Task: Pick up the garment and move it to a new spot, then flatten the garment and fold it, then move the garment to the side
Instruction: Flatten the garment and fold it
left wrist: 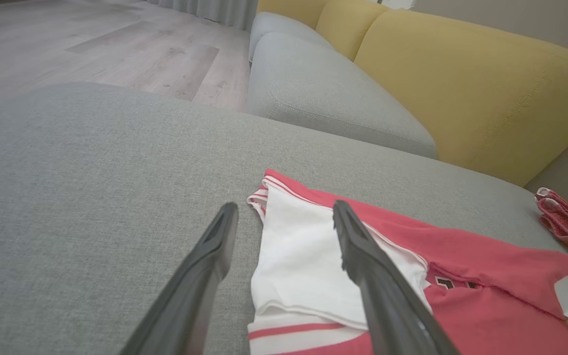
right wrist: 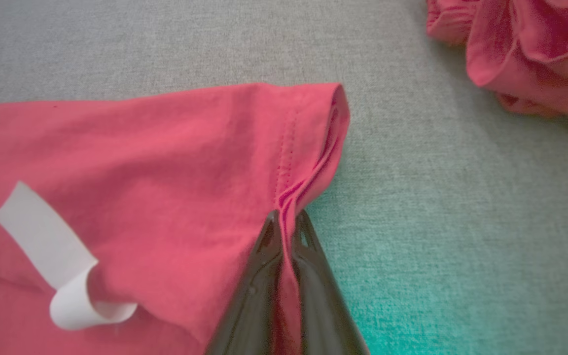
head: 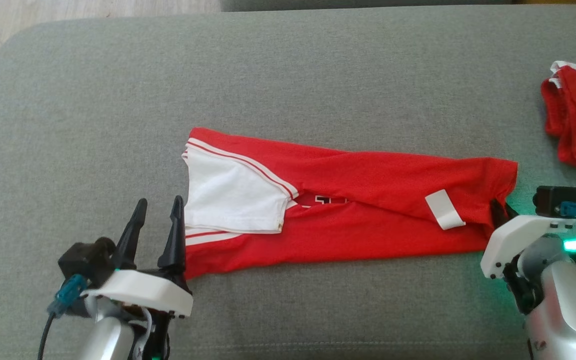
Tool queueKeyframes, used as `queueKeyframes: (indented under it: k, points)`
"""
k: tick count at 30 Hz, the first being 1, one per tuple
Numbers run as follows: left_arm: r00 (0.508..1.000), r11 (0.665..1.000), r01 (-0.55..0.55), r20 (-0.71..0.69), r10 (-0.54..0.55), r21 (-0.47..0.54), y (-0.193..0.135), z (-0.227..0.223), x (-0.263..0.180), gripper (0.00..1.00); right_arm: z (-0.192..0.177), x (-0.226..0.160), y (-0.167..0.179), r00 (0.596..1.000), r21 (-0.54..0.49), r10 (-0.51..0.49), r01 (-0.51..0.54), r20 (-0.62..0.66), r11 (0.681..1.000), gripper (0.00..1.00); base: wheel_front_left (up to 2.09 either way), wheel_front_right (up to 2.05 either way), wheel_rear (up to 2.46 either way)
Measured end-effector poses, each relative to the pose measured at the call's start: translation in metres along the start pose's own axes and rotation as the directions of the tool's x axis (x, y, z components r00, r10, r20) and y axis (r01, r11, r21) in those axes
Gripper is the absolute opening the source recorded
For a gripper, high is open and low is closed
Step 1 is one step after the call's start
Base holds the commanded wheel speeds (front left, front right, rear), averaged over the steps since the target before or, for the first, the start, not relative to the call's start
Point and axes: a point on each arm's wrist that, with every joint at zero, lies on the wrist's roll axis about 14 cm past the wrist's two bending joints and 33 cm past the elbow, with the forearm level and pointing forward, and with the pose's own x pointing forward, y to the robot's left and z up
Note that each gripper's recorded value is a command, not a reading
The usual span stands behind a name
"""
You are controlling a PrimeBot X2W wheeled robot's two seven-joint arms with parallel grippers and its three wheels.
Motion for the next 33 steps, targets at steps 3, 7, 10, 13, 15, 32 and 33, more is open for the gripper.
queueKeyframes:
  k: [3,7,10,13,15,32,33]
  points:
    - [1.000,1.000,0.008,0.004,-0.008,0.002,-0.002,0.001,0.001,1.00,0.002,-0.002,-0.002,1.000,0.002,-0.001,0.001,0.015,1.000,0.00,0.00,0.00,0.00]
    - [1.000,1.000,0.010,0.015,-0.011,0.018,-0.002,0.004,0.003,1.00,0.012,-0.006,-0.008,0.999,0.004,-0.009,0.009,0.047,1.000,0.00,0.00,0.00,0.00]
    - [1.000,1.000,0.018,0.018,-0.019,0.025,-0.005,0.005,0.005,1.00,0.027,-0.012,-0.019,0.995,-0.005,-0.029,0.029,0.098,1.000,0.00,0.00,0.00,0.00]
    - [0.999,0.999,0.031,0.018,-0.031,0.024,-0.009,0.005,0.006,1.00,0.043,-0.022,-0.039,0.986,-0.004,-0.070,0.071,0.149,0.997,0.00,0.00,0.00,0.00]
    - [0.999,0.999,0.039,0.018,-0.040,0.030,-0.011,0.005,0.007,1.00,0.050,-0.029,-0.054,0.979,0.000,-0.103,0.104,0.176,0.995,0.00,0.00,0.00,0.00]
    - [0.999,0.998,0.049,0.010,-0.049,0.030,-0.014,0.001,0.009,1.00,0.075,-0.053,-0.035,0.967,0.045,-0.047,0.037,0.250,0.998,0.00,0.00,0.00,0.00]
    - [0.999,0.998,0.049,0.010,-0.049,0.030,-0.014,0.001,0.009,1.00,0.075,-0.053,-0.035,0.967,0.045,-0.047,0.037,0.250,0.998,0.00,0.00,0.00,0.00]
